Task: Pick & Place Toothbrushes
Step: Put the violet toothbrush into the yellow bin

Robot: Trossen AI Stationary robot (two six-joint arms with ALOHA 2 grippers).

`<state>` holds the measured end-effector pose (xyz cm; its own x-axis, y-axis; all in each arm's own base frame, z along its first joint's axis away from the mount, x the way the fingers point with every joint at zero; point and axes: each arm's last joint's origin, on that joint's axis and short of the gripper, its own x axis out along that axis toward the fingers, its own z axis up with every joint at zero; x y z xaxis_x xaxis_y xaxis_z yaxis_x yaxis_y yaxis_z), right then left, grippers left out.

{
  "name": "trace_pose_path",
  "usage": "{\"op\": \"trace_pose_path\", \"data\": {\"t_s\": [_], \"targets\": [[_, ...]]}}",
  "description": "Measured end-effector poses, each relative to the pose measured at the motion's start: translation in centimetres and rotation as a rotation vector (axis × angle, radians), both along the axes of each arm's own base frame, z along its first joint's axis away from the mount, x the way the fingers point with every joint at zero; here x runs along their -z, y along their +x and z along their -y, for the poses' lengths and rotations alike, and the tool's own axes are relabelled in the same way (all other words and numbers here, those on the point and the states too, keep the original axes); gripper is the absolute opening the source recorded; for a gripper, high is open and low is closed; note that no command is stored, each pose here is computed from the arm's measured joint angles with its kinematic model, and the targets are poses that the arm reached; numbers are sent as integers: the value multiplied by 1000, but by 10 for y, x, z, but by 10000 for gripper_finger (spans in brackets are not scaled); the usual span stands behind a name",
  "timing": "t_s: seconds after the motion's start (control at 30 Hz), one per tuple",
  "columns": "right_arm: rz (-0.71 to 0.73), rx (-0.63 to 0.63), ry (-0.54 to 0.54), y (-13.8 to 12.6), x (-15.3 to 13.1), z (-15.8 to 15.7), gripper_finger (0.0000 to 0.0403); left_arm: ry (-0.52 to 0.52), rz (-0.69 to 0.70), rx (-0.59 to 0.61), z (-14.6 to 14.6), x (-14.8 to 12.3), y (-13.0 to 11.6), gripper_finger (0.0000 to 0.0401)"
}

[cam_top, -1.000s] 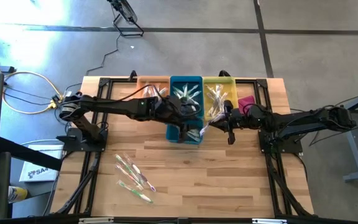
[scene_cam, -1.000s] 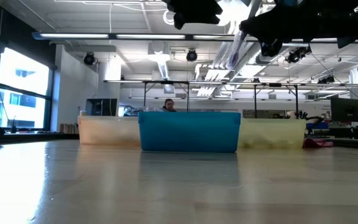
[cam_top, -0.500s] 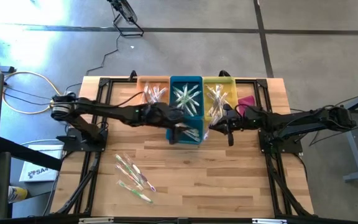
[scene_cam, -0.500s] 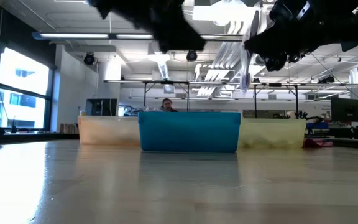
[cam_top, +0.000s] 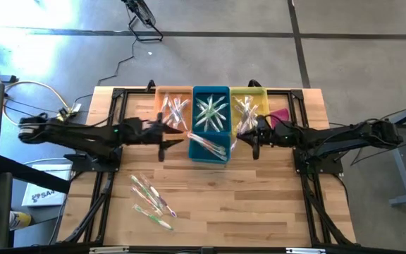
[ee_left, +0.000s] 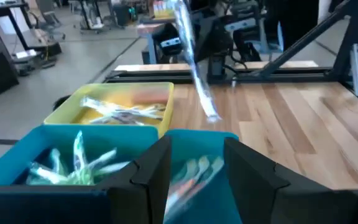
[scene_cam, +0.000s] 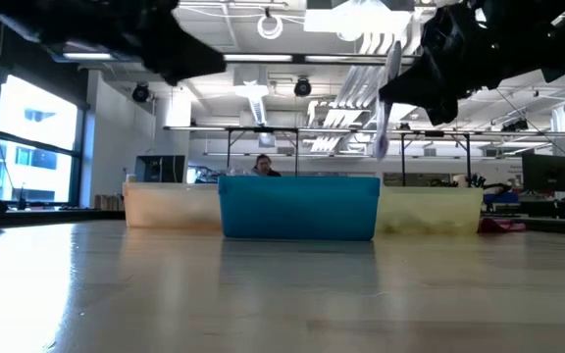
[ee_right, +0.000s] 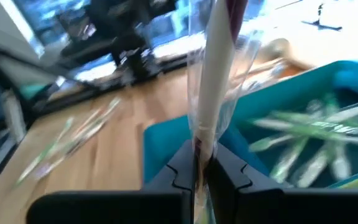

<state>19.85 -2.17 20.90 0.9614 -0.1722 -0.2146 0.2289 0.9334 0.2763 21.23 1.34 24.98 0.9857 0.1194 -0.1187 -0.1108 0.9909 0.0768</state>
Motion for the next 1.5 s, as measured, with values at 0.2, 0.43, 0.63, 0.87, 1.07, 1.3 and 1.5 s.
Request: {"op": "trace_pose_path", "data": {"t_s": [0.2, 0.43, 0.63, 0.87, 1.07, 1.3, 1.5], "targets": [[32, 196, 43, -1, -1, 5, 15, -1, 78, 2, 2, 7, -40, 143], [73, 460, 41, -3, -7, 14, 15, 36, 60, -55, 3, 3, -82, 143], [102, 557, -50, 0, -27, 20, 15, 5, 79, -50, 5, 1, -109, 143], [67, 628, -121, -2, -31, 33, 15, -64, 117, -54, 5, 0, -117, 143], [34, 699, -97, -7, -27, 45, 15, -58, 111, -53, 5, 0, -116, 143], [80, 762, -25, -8, -26, 48, 15, -12, 96, -50, 5, 1, -116, 143], [68, 764, -33, -7, -25, 49, 15, -14, 92, -49, 5, 1, -116, 143]]}}
